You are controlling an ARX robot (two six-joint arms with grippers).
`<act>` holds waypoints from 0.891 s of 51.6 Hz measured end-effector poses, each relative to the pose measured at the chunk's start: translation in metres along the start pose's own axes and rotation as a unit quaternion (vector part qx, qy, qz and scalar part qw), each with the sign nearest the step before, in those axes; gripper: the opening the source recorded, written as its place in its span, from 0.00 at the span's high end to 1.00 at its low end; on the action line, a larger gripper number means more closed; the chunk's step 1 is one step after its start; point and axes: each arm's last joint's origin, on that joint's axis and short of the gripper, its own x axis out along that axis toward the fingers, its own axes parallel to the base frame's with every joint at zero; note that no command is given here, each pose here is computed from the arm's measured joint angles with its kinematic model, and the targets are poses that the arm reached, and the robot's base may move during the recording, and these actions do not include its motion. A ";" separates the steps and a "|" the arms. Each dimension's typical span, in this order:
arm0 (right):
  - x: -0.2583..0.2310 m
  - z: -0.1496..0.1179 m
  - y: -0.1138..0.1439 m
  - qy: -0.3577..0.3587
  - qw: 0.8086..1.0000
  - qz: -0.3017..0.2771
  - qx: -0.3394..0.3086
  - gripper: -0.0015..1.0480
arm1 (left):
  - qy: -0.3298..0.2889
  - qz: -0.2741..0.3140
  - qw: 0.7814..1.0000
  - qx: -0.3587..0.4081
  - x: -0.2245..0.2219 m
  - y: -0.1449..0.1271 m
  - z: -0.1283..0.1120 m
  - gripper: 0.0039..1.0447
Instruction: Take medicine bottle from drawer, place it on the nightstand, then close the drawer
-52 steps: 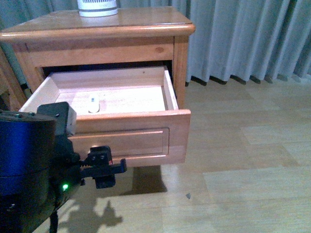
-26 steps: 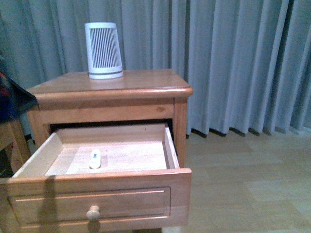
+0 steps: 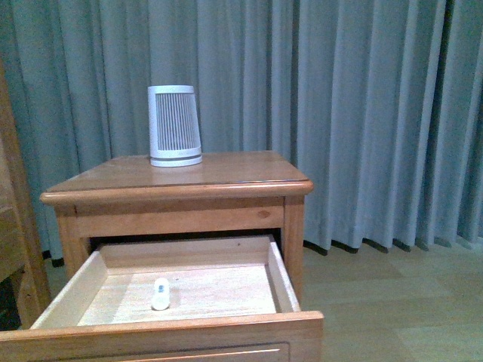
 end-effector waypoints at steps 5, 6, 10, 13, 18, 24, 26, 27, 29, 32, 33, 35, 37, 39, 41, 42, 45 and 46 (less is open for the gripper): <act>0.000 0.000 0.000 0.000 1.000 0.001 0.000 0.07 | -0.003 -0.001 1.000 0.001 -0.005 0.000 -0.010 0.98; 0.000 0.000 0.000 0.000 1.000 0.002 0.000 0.07 | -0.003 -0.001 1.000 0.001 -0.006 0.000 -0.012 0.98; 0.000 0.000 0.000 0.000 1.000 0.002 0.000 0.07 | -0.002 0.001 1.000 0.001 -0.009 0.000 -0.021 0.98; 0.000 0.000 0.000 0.000 1.000 0.002 0.000 0.07 | -0.002 0.000 1.000 0.001 -0.011 0.000 -0.024 0.98; 0.000 0.000 0.000 0.000 1.000 0.003 0.000 0.07 | -0.003 0.002 1.000 0.001 -0.014 0.001 -0.031 0.98; 0.000 0.000 0.000 0.000 1.000 0.006 0.000 0.07 | -0.007 0.002 1.000 0.001 -0.017 0.001 -0.037 0.98; 0.001 -0.001 0.000 0.015 1.000 0.014 0.005 0.07 | -0.008 0.002 1.000 0.001 -0.018 0.001 -0.038 0.98; 0.001 -0.001 0.000 0.043 0.998 0.031 0.018 0.07 | -0.008 0.002 1.000 0.001 -0.019 0.001 -0.039 0.98; 0.002 0.001 0.000 0.095 0.993 0.052 0.040 0.07 | -0.009 0.003 1.000 0.001 -0.020 0.001 -0.041 0.98; 0.013 0.017 0.001 0.157 0.981 0.079 0.077 0.07 | -0.008 0.002 1.000 0.001 -0.021 0.001 -0.043 0.98; 0.019 0.025 0.000 0.164 0.980 0.081 0.080 0.07 | -0.007 0.001 1.000 0.002 -0.021 0.001 -0.044 0.98; 0.029 0.039 0.000 0.164 0.980 0.082 0.080 0.07 | -0.006 0.001 1.000 0.001 -0.022 0.001 -0.046 0.98; 0.046 0.061 0.000 0.155 0.981 0.082 0.077 0.07 | -0.005 0.001 1.000 0.001 -0.023 0.001 -0.048 0.98; 0.064 0.081 0.000 0.141 0.984 0.081 0.071 0.07 | -0.006 0.001 1.000 0.002 -0.024 0.001 -0.049 0.98; 0.080 0.096 -0.001 0.132 0.985 0.081 0.070 0.07 | -0.006 0.001 1.000 0.001 -0.024 0.001 -0.050 0.98; 0.091 0.105 -0.001 0.127 0.986 0.080 0.069 0.07 | -0.006 0.001 1.000 0.002 -0.025 0.001 -0.050 0.98; 0.126 0.125 0.001 0.115 0.989 0.071 0.054 0.07 | -0.007 0.001 1.000 0.002 -0.026 0.001 -0.051 0.98; 0.139 0.129 0.002 0.114 0.990 0.067 0.045 0.07 | -0.008 0.001 1.000 0.001 -0.026 0.001 -0.051 0.98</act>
